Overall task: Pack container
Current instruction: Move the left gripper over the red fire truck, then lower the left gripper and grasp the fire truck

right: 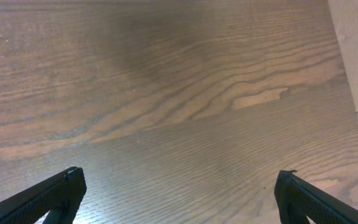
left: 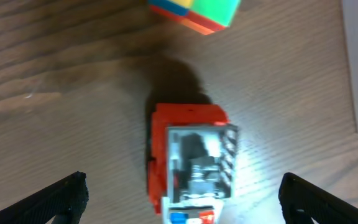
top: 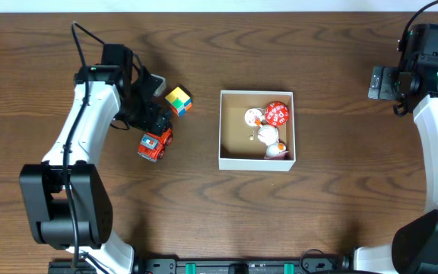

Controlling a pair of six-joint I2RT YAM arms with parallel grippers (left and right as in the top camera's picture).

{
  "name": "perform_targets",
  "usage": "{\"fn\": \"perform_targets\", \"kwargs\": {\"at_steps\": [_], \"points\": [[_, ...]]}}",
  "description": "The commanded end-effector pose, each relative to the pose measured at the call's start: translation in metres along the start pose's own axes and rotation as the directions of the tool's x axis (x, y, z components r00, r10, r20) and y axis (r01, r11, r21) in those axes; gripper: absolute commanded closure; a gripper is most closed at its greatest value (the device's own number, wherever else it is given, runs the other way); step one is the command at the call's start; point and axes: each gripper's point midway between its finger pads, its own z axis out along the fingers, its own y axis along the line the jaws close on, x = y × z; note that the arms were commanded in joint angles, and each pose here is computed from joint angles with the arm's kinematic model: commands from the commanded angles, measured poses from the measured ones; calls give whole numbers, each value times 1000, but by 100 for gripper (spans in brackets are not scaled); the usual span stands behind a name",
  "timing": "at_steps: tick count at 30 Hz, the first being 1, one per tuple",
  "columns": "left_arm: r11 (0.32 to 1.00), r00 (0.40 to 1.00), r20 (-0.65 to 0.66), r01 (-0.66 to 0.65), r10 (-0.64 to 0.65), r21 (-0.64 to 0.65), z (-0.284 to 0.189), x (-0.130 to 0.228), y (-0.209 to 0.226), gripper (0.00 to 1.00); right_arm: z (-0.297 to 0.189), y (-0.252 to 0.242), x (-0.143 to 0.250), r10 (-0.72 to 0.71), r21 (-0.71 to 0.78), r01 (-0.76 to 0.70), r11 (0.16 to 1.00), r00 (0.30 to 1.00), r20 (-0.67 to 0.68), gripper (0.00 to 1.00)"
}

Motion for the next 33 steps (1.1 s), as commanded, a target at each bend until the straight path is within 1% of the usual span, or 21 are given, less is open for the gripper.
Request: {"fn": "perform_targets", "kwargs": {"at_steps": [1, 11, 16, 24, 33], "points": [[1000, 999, -40, 13, -13, -1, 13, 17, 8, 2, -3, -3, -4, 24, 5, -24, 1000, 1000, 11, 1], [994, 993, -37, 112, -112, 6, 24, 22, 7, 2, -3, -3, -4, 24, 5, -24, 1000, 1000, 11, 1], [991, 994, -18, 109, -108, 76, 25, 18, -6, 2, -3, -3, -4, 23, 5, -23, 1000, 1000, 11, 1], [992, 995, -13, 99, -99, 75, 45, 26, -8, 2, -3, -3, -4, 24, 5, -24, 1000, 1000, 11, 1], [994, 995, -18, 97, -96, 53, 48, 27, -4, 2, -3, -3, -4, 24, 5, -24, 1000, 1000, 11, 1]]}}
